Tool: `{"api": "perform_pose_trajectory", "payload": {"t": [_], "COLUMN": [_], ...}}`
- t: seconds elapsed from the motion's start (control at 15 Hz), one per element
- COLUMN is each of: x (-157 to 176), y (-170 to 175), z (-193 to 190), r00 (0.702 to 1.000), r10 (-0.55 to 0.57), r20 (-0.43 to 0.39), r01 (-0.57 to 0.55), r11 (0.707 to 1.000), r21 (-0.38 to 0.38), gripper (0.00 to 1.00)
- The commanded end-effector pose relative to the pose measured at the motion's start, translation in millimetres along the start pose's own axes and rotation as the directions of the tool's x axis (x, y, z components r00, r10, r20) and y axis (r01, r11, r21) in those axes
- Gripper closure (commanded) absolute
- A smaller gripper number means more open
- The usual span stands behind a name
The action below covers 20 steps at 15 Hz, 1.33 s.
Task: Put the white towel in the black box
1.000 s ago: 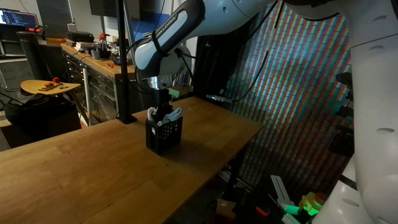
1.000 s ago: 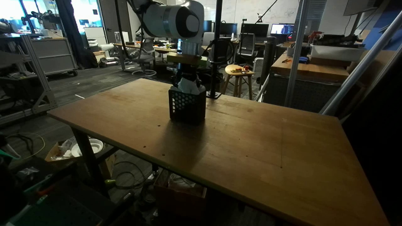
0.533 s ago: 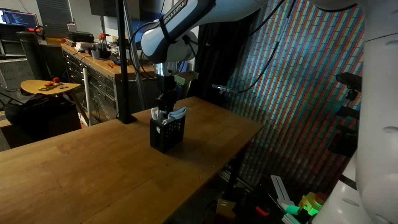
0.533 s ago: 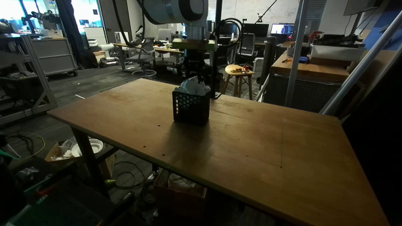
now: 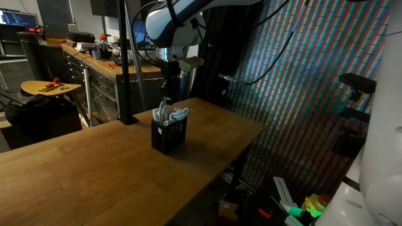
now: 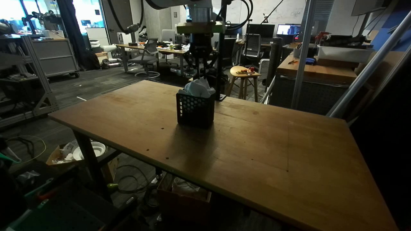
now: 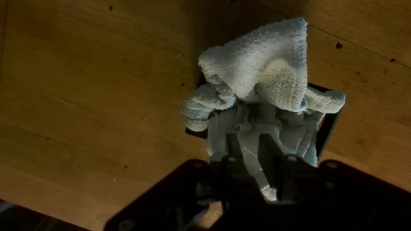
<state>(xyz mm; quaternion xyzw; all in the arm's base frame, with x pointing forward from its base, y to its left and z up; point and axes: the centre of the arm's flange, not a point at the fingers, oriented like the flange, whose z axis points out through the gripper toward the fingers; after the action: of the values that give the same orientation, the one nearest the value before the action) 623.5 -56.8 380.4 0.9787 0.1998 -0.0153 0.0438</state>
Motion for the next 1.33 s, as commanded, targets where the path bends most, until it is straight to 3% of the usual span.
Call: {"api": "perform_pose_trajectory", "payload": {"t": [0.0,0.6,1.27], "x": [-2.2,13.0,2.0], "y": [-2.4,-23.8,-47.1], "z": [-8.2,28.4,116.7], "r00": [1.000,1.000,0.999], "r10": [-0.005,-0.024,-0.004], "r20": [-0.014,-0.010,0.035], "r01": [0.005,0.024,-0.003], "r11": [1.000,0.998,0.984], "r21": [-0.008,0.062,0.176], "gripper": [0.94,0.90,0.91]}}
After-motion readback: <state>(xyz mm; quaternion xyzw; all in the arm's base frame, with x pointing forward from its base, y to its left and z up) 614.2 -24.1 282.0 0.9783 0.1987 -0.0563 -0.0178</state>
